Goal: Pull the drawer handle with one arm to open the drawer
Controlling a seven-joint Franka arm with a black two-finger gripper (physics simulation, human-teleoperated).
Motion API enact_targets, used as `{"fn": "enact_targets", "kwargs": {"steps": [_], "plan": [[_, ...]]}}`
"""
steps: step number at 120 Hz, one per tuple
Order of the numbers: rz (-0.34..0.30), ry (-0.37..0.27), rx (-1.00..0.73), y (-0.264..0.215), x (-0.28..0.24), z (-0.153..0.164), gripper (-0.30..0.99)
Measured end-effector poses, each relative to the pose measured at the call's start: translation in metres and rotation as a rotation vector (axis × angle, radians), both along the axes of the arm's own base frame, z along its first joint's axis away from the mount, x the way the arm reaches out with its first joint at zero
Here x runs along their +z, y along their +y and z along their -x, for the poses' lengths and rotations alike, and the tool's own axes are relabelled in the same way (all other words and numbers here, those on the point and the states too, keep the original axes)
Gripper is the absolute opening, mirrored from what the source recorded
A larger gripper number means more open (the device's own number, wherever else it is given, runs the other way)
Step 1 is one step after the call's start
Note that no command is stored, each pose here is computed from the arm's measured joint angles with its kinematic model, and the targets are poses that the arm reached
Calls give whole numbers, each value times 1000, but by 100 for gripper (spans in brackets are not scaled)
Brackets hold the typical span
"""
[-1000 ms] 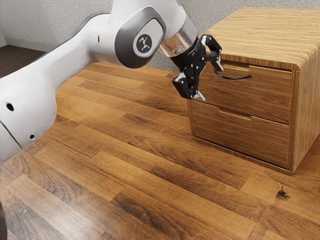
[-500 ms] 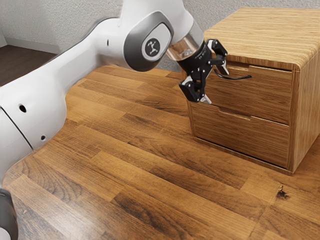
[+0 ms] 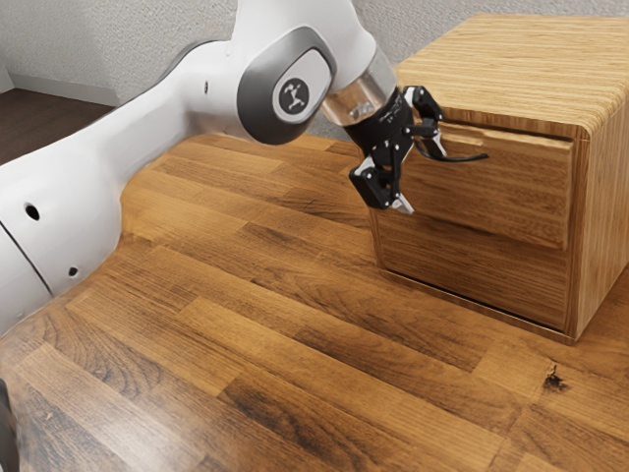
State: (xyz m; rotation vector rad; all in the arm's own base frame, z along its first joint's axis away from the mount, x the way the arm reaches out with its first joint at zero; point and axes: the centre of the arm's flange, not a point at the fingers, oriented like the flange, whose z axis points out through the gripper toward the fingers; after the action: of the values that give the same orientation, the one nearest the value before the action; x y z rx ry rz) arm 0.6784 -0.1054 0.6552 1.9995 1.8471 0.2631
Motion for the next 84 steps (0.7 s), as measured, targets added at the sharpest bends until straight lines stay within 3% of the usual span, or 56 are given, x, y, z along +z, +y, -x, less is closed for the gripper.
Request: {"fn": "enact_targets", "kwargs": {"steps": [44,84], "plan": [[2,53,9,-7,6,16,45],[-13,125,27,-5,13,48,5]]}}
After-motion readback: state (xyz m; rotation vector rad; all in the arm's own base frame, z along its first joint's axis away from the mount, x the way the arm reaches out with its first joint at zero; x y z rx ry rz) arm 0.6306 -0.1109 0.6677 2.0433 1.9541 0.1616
